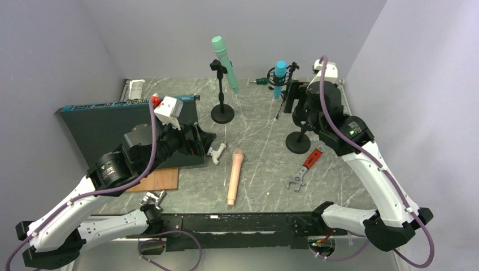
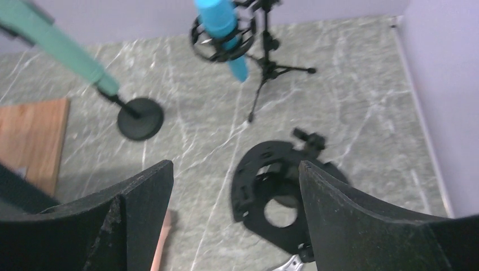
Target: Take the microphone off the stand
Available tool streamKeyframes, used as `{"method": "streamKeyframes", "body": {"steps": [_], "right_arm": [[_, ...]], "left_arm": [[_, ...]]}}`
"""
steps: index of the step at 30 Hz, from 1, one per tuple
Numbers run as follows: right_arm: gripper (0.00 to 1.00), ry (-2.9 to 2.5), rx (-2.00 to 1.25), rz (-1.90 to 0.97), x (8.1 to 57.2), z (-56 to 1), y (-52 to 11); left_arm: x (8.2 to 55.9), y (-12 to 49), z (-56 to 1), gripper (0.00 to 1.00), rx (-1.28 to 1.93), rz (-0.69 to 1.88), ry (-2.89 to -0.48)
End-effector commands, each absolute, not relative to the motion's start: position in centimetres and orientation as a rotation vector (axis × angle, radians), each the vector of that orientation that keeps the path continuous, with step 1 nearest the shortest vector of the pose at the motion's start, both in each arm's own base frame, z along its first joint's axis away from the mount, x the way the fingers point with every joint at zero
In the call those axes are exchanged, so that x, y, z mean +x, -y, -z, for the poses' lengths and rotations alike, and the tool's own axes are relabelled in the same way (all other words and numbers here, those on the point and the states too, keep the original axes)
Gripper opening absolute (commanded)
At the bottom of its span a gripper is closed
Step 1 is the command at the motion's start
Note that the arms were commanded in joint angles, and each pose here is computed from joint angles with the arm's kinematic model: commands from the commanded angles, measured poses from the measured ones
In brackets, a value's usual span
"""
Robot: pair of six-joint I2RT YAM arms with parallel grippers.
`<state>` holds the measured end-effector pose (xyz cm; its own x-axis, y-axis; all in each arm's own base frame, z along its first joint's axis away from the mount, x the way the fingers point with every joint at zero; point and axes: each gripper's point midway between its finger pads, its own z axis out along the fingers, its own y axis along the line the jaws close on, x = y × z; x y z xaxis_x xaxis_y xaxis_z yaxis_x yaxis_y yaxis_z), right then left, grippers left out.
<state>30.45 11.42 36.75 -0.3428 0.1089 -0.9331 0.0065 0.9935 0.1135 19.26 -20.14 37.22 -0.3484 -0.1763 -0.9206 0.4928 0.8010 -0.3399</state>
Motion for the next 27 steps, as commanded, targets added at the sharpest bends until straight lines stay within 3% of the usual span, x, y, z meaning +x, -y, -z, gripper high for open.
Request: {"method": "streamKeyframes", "body": {"steps": [1, 5, 9, 18, 24, 27], "right_arm": [[0.86, -1.873, 0.161, -0.014, 31.4, -39.5, -7.3], [0.99, -1.877, 0.219, -0.167, 32.6, -40.0, -5.6], [0.99, -1.946, 0.304, -0.382, 34.1, -38.2, -3.7], [0.98, -1.858, 0.421, -1.149, 34.2, -34.0, -2.5], [0.98, -1.853, 0.437, -1.228, 33.7, -31.8, -3.0], [0.93, -1.878, 0.461, -1.249, 34.0, -30.5, -3.0]], "left_arm": [[18.8, 20.4, -39.9, 0.99, 0.234, 0.772, -1.735], [18.6, 20.8, -39.8, 0.99, 0.266, 0.776, -1.743], [18.2, 21.6, -39.9, 0.99, 0.333, 0.794, -1.76], [16.8, 22.9, -40.4, 0.99, 0.44, 0.865, -1.777], [16.5, 22.8, -40.1, 0.99, 0.44, 0.879, -1.776], [16.3, 23.1, -39.8, 0.99, 0.44, 0.899, -1.774]]}}
